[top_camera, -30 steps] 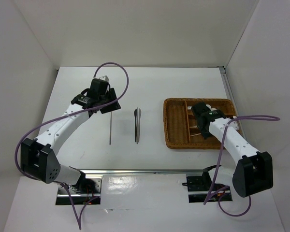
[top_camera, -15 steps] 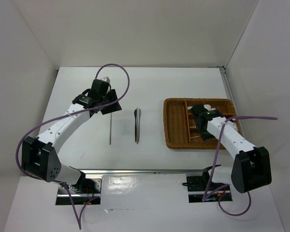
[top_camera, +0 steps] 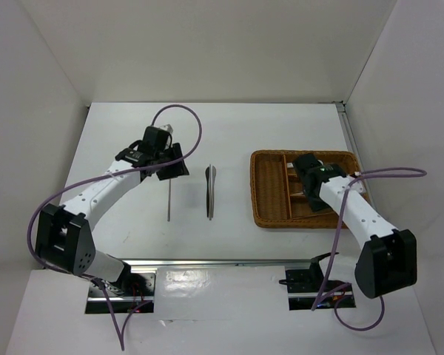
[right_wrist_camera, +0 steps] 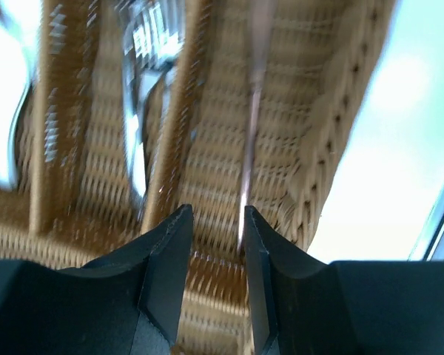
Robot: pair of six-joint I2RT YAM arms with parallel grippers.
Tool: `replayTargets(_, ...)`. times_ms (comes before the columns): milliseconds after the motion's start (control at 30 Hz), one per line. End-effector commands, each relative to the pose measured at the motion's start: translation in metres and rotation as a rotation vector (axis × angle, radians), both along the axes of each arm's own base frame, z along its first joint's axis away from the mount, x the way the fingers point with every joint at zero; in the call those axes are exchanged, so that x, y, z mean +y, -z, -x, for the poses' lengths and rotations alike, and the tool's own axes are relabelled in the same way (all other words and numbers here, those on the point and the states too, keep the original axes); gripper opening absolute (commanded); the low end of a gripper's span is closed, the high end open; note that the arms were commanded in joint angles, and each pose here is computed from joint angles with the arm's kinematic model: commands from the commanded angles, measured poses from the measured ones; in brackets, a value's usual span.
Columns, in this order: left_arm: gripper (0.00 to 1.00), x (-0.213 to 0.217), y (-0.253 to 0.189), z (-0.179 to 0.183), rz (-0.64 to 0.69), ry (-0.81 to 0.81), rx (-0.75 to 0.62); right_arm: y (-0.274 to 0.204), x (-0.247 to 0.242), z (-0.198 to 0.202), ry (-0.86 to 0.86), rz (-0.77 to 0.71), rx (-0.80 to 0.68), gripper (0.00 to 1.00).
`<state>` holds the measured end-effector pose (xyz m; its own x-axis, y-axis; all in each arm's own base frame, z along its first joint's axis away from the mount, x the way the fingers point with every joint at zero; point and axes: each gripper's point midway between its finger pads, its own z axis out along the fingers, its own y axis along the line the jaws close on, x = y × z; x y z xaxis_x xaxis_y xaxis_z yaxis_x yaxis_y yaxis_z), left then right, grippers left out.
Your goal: Sort the eating utensils into containers
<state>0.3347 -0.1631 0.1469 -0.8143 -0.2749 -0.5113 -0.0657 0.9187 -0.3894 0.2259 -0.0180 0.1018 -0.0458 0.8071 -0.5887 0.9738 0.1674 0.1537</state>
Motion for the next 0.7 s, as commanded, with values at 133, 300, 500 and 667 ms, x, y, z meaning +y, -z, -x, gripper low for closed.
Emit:
replayTargets(133,0.58,-0.026,0.028,-0.002,0.076,0.113,0.015,-0.049,0.050,-0.063,-0.486,-0.077,-0.259,0.42)
replayTargets(300,0.56,-0.045,0.054,-0.004,0.010,0.143,0.043,-0.061,0.095,-0.072,-0.671,-0.068,-0.343,0.42)
replayTargets(500,0.55,-0.049,0.066,-0.023,-0.129,0.097,0.023,-0.050,0.118,-0.068,-0.718,-0.024,-0.246,0.42)
replayTargets(667,0.54,-0.058,0.072,-0.036,-0.172,0.102,0.028,-0.046,0.118,-0.065,-0.711,-0.005,-0.217,0.42)
